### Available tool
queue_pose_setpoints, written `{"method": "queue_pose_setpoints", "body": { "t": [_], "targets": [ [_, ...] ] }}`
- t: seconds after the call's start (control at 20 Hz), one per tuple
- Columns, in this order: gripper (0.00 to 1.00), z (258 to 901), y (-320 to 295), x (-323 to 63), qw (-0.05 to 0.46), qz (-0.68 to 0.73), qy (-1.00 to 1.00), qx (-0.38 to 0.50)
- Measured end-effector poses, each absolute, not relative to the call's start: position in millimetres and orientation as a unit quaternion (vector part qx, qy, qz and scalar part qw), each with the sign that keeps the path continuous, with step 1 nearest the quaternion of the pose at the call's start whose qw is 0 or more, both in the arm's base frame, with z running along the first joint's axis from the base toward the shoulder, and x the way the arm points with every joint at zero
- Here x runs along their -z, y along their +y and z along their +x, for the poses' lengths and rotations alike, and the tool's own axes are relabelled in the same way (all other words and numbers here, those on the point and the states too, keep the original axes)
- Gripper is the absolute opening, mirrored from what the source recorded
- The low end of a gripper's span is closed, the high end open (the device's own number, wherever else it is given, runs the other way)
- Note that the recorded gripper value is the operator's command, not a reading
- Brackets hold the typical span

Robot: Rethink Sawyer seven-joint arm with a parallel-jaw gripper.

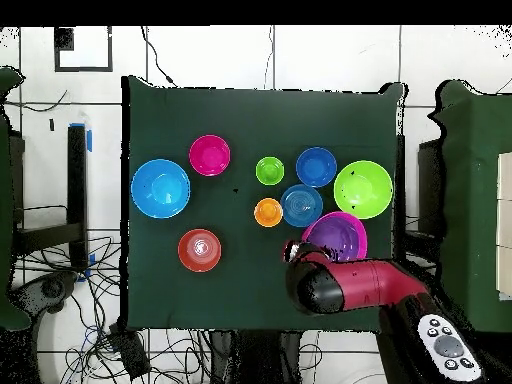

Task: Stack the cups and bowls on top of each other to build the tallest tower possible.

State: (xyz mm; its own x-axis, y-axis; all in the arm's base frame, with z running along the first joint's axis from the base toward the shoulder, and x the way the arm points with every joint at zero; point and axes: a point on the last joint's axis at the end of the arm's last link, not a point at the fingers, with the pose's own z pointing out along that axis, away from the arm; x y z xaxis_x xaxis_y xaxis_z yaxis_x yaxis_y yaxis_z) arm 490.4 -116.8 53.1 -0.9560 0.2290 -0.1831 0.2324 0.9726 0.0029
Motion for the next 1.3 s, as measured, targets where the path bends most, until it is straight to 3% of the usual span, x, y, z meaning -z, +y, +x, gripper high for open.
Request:
{"method": "queue_pose_setpoints", "body": {
  "t": [1.3],
  "targets": [
    [0.0, 523.2, -26.4, -87.8, 0.05, 0.139, 0.989, -0.009]
  ]
}}
